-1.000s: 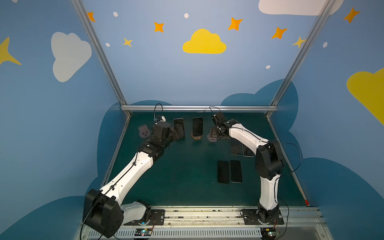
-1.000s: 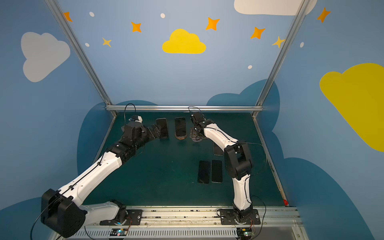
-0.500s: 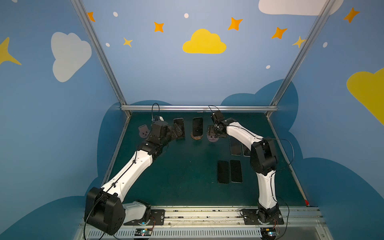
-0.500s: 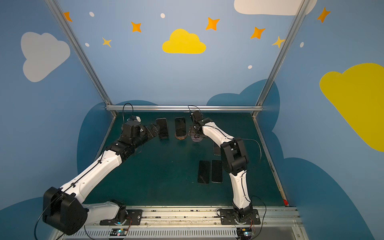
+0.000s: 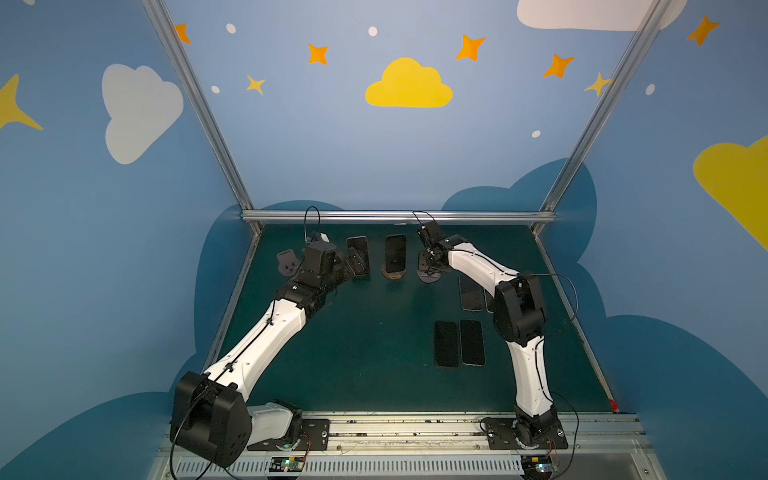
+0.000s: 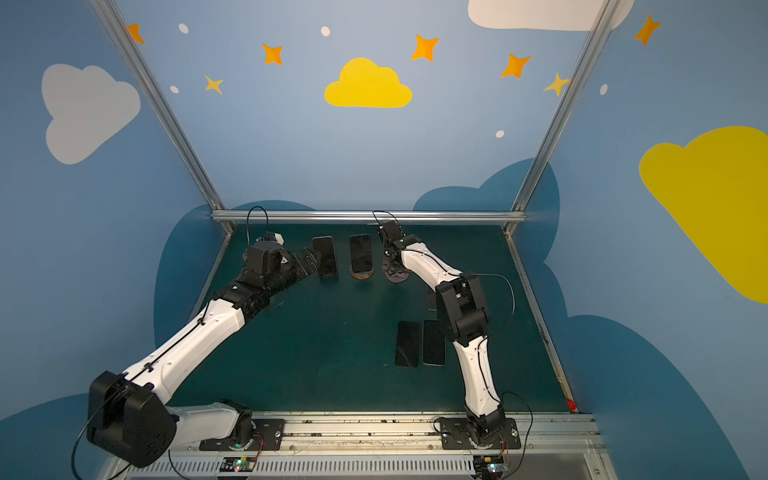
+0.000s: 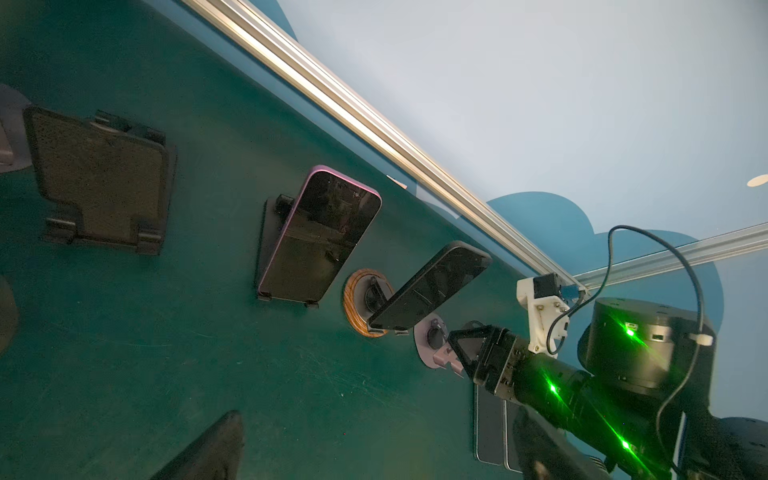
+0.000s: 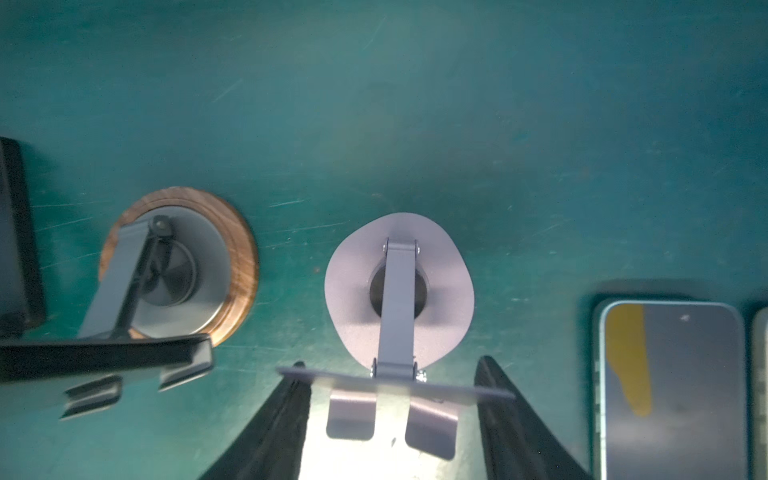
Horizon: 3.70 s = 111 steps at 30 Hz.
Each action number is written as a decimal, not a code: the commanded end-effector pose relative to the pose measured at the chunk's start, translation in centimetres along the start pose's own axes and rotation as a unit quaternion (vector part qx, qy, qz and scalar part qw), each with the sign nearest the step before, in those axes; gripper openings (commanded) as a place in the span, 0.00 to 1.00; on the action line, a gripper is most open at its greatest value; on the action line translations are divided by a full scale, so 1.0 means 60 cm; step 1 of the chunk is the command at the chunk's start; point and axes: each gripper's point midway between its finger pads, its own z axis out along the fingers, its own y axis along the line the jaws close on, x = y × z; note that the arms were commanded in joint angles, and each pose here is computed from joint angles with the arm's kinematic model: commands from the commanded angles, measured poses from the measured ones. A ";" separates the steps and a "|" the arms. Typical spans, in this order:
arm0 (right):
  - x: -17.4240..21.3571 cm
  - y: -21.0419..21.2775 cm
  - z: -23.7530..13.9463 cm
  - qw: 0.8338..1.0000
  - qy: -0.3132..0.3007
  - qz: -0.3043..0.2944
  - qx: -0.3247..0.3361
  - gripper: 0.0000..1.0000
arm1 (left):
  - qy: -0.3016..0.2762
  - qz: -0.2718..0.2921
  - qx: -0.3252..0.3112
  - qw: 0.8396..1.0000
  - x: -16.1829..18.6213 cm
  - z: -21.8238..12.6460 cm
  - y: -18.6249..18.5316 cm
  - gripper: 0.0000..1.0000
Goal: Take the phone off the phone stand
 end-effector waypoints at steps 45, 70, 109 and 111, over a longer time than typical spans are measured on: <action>-0.192 0.008 -0.179 0.973 -0.207 0.000 -0.105 0.87 | -0.002 0.006 0.014 1.000 -0.013 0.002 -0.009 1.00; -0.151 0.198 -0.185 0.961 -0.234 -0.077 -0.127 0.92 | -0.062 -0.081 0.010 0.995 -0.113 -0.009 0.078 1.00; -0.128 0.218 -0.065 0.972 -0.192 -0.046 -0.129 0.92 | -0.031 -0.123 0.073 0.989 -0.114 0.002 0.061 1.00; -0.128 0.213 -0.059 0.973 -0.194 -0.048 -0.118 0.92 | -0.029 -0.126 0.077 0.989 -0.115 0.002 0.060 1.00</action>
